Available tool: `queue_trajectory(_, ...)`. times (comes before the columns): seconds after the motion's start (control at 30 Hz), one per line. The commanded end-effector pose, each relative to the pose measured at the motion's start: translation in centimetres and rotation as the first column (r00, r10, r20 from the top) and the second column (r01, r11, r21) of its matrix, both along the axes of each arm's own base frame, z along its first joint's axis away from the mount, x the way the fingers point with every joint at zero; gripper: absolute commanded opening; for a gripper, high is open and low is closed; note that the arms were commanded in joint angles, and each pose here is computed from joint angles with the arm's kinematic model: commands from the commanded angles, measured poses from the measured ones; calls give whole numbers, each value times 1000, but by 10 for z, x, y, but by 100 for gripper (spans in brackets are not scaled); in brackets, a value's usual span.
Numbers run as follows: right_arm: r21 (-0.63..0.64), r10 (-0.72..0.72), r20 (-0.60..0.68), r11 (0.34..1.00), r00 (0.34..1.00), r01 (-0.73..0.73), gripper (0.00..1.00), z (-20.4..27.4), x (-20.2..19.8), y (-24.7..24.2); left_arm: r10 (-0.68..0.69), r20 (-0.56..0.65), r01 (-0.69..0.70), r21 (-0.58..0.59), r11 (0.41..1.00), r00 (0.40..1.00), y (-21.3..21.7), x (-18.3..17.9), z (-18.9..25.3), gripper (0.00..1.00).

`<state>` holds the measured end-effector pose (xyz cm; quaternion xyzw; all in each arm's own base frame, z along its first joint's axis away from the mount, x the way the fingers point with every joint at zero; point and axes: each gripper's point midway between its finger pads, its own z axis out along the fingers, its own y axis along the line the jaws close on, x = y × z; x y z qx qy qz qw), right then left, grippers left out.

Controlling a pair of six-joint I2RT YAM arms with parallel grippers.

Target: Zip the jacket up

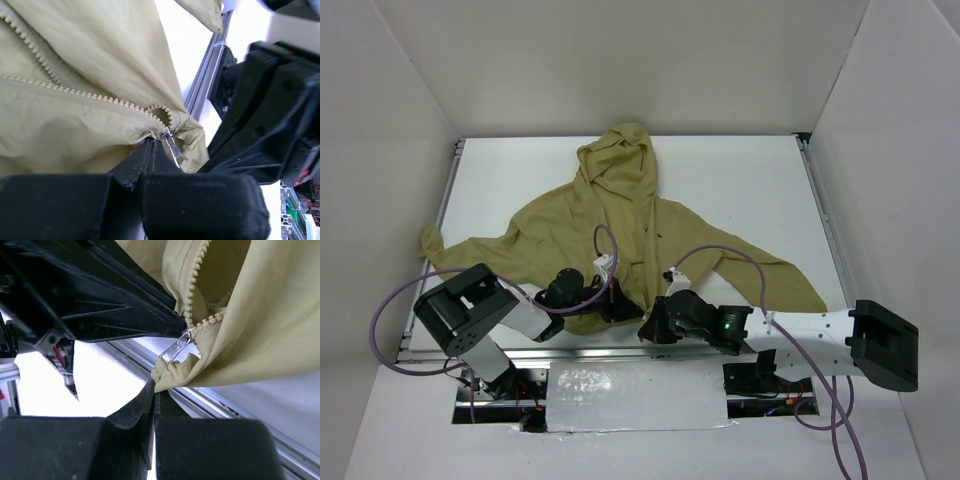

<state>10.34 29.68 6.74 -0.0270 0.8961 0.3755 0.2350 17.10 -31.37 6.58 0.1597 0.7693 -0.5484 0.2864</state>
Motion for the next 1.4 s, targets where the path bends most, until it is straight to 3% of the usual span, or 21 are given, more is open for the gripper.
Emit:
queue_trajectory(0.0,84,34,-43,996,998,-30,0,17,-3,18,-14,76,20,-77,997,997,-5,2,22,0)
queue_trajectory(0.3,89,-26,-57,995,998,31,12,11,1,8,-6,85,12,-71,997,996,-3,3,23,0)
queue_trajectory(0.33,83,-31,-58,996,998,36,17,10,2,7,-4,84,10,-70,998,996,-3,3,22,0)
queue_trajectory(0.6,55,-50,-68,997,996,54,24,1,4,4,-5,81,11,-70,997,997,-3,3,21,0)
queue_trajectory(0.77,42,-84,-65,995,994,87,18,-3,7,-1,-7,78,13,-74,997,997,-4,3,21,0)
queue_trajectory(0.9,33,-110,-55,993,992,111,0,-3,11,-6,-10,79,16,-77,997,997,-4,2,21,0)
queue_trajectory(1.1,112,-167,-85,978,982,176,0,10,17,-5,-17,81,23,-84,996,997,-4,1,22,0)
queue_trajectory(1.37,333,-304,-99,887,947,320,0,60,58,-14,-21,90,29,-88,996,996,-4,0,22,0)
